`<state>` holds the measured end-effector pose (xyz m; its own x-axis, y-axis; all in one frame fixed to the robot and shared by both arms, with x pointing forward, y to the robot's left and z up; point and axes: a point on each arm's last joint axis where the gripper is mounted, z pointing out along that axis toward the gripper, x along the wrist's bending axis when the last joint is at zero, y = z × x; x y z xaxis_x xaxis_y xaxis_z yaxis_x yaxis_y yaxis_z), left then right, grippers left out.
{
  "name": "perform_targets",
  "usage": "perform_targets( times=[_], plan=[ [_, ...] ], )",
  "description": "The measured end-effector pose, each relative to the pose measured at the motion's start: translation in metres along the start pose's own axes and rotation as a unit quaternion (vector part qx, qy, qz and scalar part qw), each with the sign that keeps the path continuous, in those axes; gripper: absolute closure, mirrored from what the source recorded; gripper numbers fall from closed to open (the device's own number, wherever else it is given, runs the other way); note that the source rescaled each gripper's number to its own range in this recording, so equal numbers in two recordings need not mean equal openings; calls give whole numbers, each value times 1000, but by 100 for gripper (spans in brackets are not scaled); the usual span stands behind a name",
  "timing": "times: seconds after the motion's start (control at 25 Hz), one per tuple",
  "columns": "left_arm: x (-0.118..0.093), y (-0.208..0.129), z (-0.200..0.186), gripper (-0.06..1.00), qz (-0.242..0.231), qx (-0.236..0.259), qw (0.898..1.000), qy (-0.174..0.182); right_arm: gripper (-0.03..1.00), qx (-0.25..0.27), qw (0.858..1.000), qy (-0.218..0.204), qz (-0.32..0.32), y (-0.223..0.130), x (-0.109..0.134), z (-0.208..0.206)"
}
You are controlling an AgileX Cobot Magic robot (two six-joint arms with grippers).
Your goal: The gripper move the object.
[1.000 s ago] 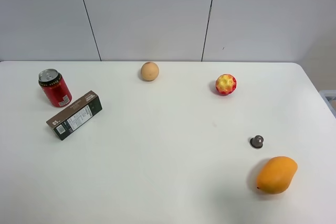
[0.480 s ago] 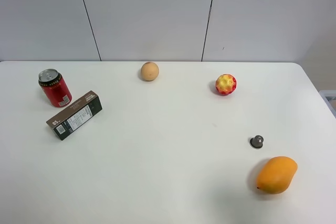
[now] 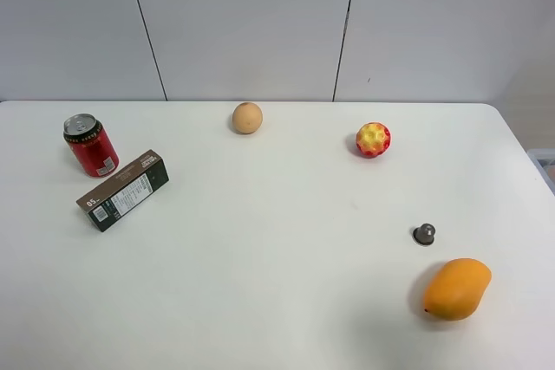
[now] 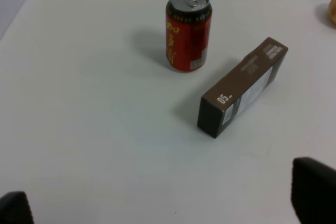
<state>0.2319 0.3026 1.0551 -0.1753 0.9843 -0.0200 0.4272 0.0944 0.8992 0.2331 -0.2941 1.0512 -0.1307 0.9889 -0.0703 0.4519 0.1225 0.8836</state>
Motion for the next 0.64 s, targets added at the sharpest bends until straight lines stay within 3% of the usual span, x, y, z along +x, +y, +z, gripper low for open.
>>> perform_targets(
  times=[0.64],
  plan=[
    [0, 0, 0, -3, -2, 0, 1000, 0, -3, 0, 1000, 0, 0, 0, 0, 0]
  ],
)
